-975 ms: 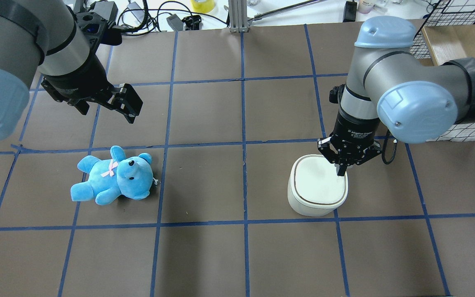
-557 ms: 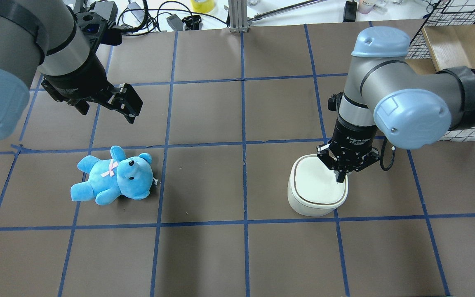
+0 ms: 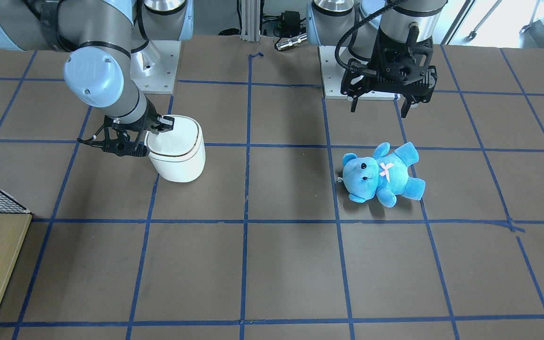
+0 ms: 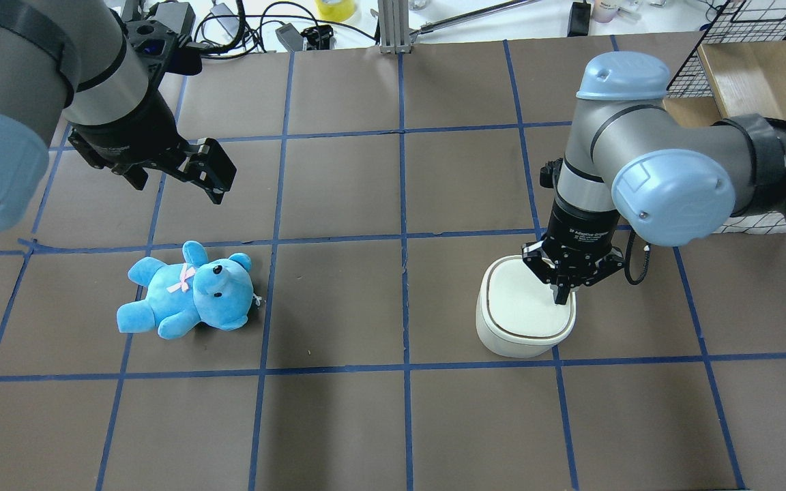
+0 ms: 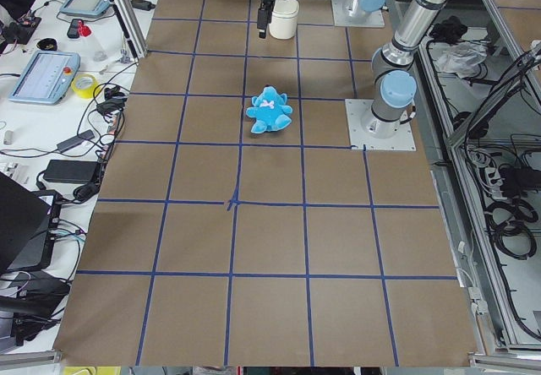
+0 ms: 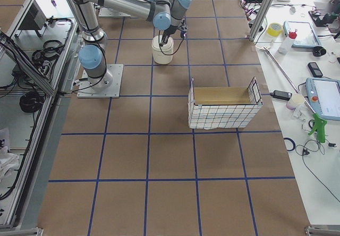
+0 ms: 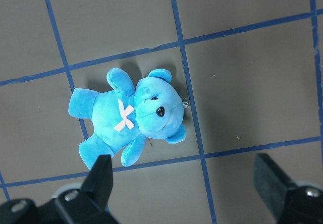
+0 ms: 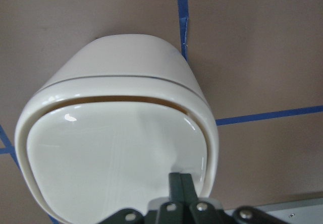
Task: Open trash can with right arm
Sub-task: 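Press the right gripper down on the trash can lid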
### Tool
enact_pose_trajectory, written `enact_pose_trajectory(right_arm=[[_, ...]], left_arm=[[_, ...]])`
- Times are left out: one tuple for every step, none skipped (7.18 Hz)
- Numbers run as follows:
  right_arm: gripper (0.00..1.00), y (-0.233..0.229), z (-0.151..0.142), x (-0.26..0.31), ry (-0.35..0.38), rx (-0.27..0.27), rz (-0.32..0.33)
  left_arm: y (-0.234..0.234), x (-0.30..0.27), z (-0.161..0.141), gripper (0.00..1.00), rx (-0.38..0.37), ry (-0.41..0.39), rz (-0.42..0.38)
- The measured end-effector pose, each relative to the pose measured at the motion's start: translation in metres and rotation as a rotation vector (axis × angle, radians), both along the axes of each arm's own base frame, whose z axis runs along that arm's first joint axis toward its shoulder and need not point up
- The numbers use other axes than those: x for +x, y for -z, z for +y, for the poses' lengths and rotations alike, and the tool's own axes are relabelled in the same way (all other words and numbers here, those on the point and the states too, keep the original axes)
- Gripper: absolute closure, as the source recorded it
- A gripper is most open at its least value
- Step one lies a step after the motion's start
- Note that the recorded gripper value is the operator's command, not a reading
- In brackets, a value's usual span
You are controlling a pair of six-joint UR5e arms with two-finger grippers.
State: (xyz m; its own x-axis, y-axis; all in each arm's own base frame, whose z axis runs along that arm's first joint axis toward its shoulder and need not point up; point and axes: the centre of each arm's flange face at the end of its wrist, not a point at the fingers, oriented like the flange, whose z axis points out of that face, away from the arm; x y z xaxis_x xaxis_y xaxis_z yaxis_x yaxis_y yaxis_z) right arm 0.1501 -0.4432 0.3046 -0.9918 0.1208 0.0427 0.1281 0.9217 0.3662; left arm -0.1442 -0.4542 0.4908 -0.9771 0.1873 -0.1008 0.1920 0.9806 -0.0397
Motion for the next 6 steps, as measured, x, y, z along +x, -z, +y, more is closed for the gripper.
enact_pose_trajectory(right_arm=[[1.00, 0.0006, -0.0002, 0.0000, 0.000, 0.001, 0.000], [1.00, 0.0010, -0.0004, 0.0000, 0.000, 0.002, 0.000], [1.00, 0.0016, -0.0005, 0.0000, 0.000, 0.003, 0.000], [1.00, 0.0028, -0.0010, 0.0001, 0.000, 0.005, 0.000], [1.00, 0.0042, -0.0015, 0.0001, 0.000, 0.008, 0.000], [1.00, 0.0056, -0.0020, 0.0002, 0.001, 0.011, -0.001]], left_arm=[[0.0000, 0.0000, 0.0000, 0.00, 0.000, 0.000, 0.000], [0.0000, 0.0000, 0.0000, 0.00, 0.000, 0.000, 0.000], [0.0000, 0.0000, 0.0000, 0.00, 0.000, 0.000, 0.000], [0.0000, 0.0000, 0.0000, 0.00, 0.000, 0.000, 0.000], [0.0000, 0.0000, 0.0000, 0.00, 0.000, 0.000, 0.000], [0.0000, 0.0000, 0.0000, 0.00, 0.000, 0.000, 0.000]])
